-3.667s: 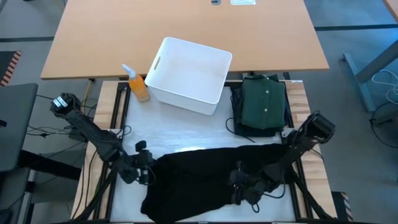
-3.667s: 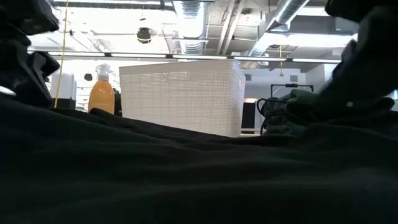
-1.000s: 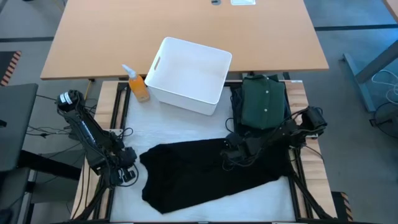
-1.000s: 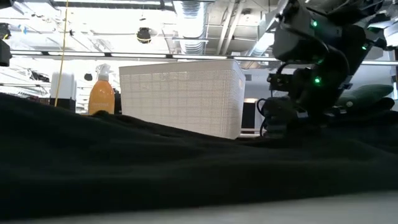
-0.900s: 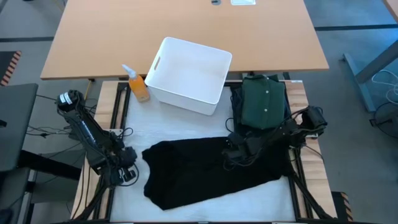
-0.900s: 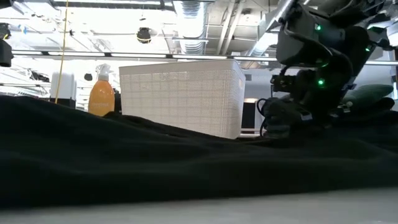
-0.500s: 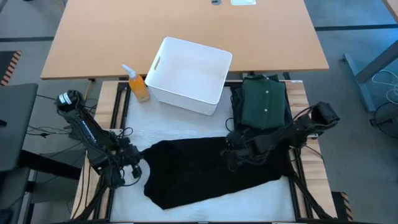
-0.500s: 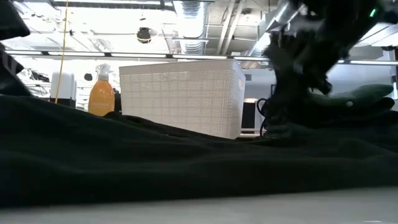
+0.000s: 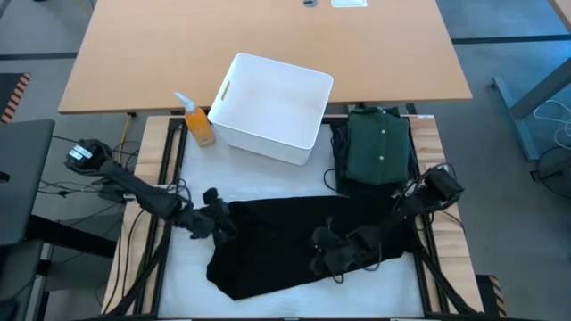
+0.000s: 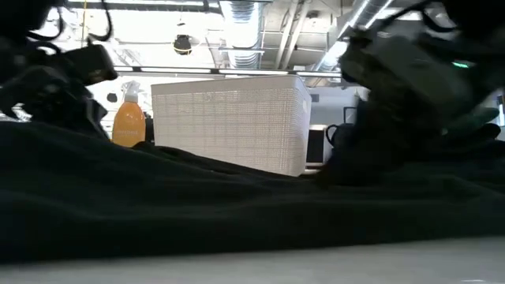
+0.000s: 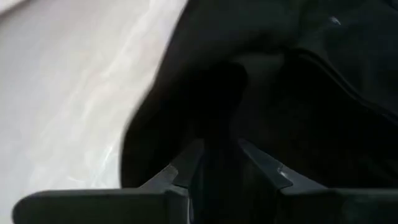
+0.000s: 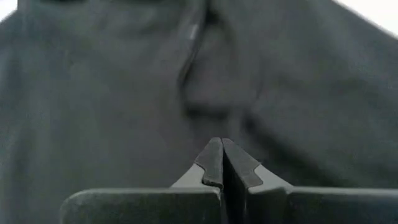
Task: Fold laundry
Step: Fold the black shirt
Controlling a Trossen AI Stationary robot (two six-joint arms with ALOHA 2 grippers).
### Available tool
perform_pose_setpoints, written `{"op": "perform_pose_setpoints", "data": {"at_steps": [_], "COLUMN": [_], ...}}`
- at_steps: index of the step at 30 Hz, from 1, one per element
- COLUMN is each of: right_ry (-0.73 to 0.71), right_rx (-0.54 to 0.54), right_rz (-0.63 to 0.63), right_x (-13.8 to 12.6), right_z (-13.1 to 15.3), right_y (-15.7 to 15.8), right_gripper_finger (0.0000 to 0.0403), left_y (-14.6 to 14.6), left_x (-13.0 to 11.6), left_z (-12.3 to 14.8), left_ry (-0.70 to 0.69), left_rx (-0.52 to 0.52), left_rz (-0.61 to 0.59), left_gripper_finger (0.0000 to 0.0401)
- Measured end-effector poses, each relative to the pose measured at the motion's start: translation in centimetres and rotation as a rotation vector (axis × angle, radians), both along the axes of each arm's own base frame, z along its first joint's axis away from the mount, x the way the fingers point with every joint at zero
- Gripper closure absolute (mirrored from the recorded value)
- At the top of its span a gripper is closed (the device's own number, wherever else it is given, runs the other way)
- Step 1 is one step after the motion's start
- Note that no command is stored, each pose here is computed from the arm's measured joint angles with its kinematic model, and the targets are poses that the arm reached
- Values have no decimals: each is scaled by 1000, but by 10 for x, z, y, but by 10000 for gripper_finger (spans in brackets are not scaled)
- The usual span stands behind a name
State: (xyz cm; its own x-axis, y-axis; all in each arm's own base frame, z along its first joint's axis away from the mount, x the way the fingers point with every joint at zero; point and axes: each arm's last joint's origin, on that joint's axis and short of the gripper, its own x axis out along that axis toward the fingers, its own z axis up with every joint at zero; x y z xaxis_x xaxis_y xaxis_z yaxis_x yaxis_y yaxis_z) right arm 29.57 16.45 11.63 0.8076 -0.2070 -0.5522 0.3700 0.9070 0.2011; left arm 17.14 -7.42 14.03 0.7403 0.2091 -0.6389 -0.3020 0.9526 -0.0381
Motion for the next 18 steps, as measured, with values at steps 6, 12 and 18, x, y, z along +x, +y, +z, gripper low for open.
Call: {"op": "perform_pose_setpoints", "data": {"at_steps": [6,12,18], "right_ry": [30,30,36], "right_rx": [66,59,36], "right_rz": [17,10,3], "right_x": [-19,-26,-21], "right_z": [-17,-21,-21], "right_y": [29,36,30], "right_gripper_finger": [383,383,383], "left_y": [11,10,8], "left_x": [12,17,21], "left_z": [6,10,8], "left_ry": [-18,-49,-74], "left_rx": [-41,-123,-159], "left_rz": [-63,-135,-107], "left_gripper_finger": [307,300,300]}}
